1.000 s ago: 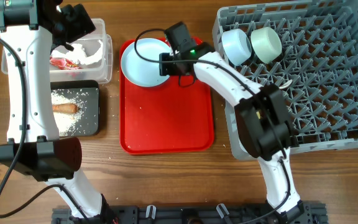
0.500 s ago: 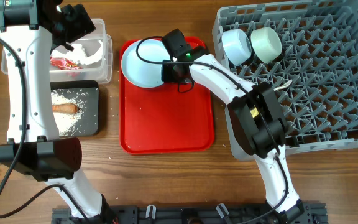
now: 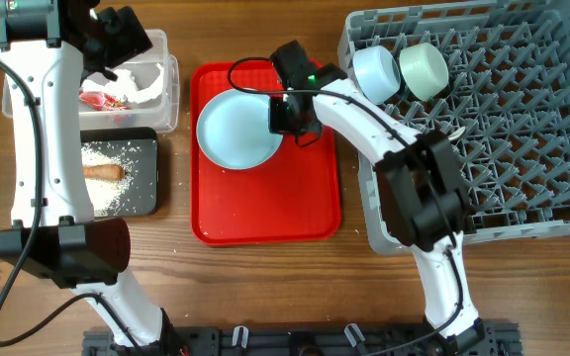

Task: Sort waste into correct bins and load items into the dishwasher rack
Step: 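Grasp the rim of the white plate with the right gripper, then carry the white plate to the rack and stand it upright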

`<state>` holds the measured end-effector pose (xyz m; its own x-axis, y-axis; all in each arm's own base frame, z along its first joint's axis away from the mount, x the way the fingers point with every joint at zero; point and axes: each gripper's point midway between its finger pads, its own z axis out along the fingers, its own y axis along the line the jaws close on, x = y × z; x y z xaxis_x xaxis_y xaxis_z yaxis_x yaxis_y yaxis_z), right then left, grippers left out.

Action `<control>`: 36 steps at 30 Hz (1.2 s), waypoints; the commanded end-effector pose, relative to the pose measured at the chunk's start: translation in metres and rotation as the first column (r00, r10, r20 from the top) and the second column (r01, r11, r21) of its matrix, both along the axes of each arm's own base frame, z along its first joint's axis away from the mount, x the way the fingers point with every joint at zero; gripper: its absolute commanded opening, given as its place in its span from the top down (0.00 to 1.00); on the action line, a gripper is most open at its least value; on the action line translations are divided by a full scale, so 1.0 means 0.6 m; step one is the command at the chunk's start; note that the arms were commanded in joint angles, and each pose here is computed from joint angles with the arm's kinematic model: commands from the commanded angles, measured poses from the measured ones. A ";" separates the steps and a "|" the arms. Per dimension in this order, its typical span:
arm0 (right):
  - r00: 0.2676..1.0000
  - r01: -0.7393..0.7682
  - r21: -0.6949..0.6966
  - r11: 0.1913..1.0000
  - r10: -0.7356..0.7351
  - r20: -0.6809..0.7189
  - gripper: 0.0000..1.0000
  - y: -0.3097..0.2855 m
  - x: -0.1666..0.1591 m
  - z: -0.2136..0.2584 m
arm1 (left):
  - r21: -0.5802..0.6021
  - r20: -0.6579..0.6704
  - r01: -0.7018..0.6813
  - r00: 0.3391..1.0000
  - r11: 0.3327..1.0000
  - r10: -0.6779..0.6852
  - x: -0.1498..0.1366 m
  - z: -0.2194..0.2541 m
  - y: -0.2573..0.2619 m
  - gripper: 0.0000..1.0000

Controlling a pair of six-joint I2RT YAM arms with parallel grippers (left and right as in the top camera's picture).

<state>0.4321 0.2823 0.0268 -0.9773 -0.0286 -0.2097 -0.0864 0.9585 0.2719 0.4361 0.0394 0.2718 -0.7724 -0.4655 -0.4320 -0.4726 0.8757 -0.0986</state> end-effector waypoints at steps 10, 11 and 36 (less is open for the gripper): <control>0.814 0.263 -0.339 0.903 -0.020 0.581 0.96 -0.276 -0.029 0.461 | 0.008 -0.008 -0.015 1.000 1.000 0.015 0.002 -0.006 0.005 0.00; 0.807 0.289 -0.360 0.887 -0.024 0.589 0.96 -0.299 -0.042 0.477 | 0.008 -0.009 -0.015 1.000 1.000 0.015 0.002 -0.006 0.005 0.00; 0.922 0.186 -0.897 0.400 0.245 0.301 0.96 -0.710 -0.081 0.457 | 0.008 -0.008 -0.015 1.000 1.000 0.015 0.002 -0.006 0.004 0.00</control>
